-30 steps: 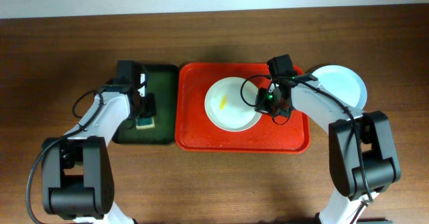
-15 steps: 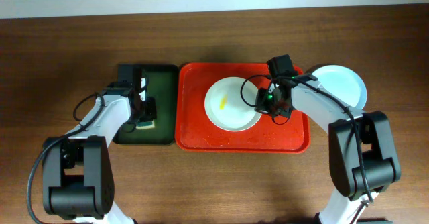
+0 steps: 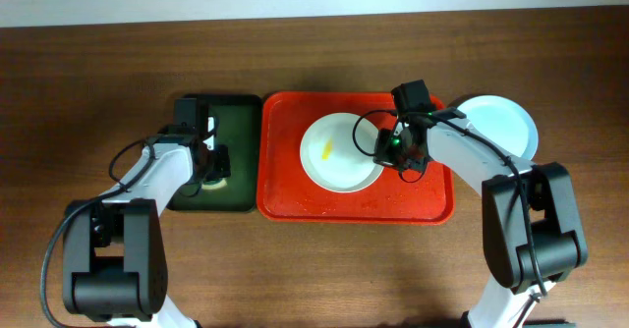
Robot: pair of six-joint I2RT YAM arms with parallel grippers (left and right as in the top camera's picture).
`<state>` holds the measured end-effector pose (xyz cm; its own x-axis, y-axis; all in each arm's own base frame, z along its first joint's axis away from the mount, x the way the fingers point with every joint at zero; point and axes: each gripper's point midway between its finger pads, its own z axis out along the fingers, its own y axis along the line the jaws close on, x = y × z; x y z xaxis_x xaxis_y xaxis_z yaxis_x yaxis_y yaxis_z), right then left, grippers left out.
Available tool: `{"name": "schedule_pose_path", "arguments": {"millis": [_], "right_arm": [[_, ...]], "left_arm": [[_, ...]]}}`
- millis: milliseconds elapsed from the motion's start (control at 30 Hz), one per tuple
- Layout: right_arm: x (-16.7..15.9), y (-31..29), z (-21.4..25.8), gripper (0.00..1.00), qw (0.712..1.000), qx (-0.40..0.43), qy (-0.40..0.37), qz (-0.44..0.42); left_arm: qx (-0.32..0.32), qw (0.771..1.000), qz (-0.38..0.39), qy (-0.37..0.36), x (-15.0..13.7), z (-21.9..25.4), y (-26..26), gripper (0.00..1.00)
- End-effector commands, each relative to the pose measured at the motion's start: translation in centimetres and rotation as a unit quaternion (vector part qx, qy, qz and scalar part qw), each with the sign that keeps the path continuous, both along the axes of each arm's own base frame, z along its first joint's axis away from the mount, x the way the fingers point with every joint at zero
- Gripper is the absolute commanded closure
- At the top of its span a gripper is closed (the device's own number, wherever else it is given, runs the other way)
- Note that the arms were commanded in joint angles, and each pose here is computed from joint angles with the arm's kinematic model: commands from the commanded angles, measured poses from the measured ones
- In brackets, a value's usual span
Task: Clean dirty plates on tray and stack at the side
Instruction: 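Grasp the green-and-yellow sponge with the left gripper and lift it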
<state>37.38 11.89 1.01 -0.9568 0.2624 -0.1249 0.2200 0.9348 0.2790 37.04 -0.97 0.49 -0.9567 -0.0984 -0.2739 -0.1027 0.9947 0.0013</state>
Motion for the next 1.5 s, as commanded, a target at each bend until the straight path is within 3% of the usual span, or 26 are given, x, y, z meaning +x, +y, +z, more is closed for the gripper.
{"name": "schedule_pose_path", "arguments": {"millis": [0, 167, 300, 367, 533, 733, 1467], "right_arm": [[-0.3, -0.8, -0.3, 0.96, 1.0, -0.019, 0.002, -0.01], [-0.7, -0.9, -0.4, 0.96, 1.0, -0.021, 0.01, -0.01], [-1.8, -1.2, -0.6, 0.96, 0.999, -0.026, 0.033, -0.009], [-2.8, -1.4, -0.7, 0.96, 0.998, -0.032, 0.054, -0.009], [-4.9, -1.7, -0.9, 0.96, 0.995, -0.042, 0.094, -0.005], [-5.6, 0.6, -2.2, 0.96, 0.995, -0.048, 0.076, 0.032], [-5.6, 0.5, -2.2, 0.96, 0.995, -0.052, 0.074, 0.034]], "left_arm": [[0.005, 1.0, -0.003, 0.004, -0.2, 0.1, 0.3, 1.0], [0.001, 0.996, -0.002, -0.093, 2.7, 7.9, 0.1, 1.0], [-0.003, 0.98, -0.001, -0.199, 2.4, 16.0, 0.1, 1.0], [-0.004, 0.977, -0.001, -0.215, 2.3, 17.2, 0.1, 1.0], [-0.004, 0.978, -0.001, -0.208, 3.3, 15.7, 0.1, 1.0], [-0.028, 0.984, -0.014, -0.174, 4.3, 12.4, -0.9, 1.0], [-0.031, 0.986, -0.015, -0.166, 4.3, 11.7, -1.1, 1.0]]}}
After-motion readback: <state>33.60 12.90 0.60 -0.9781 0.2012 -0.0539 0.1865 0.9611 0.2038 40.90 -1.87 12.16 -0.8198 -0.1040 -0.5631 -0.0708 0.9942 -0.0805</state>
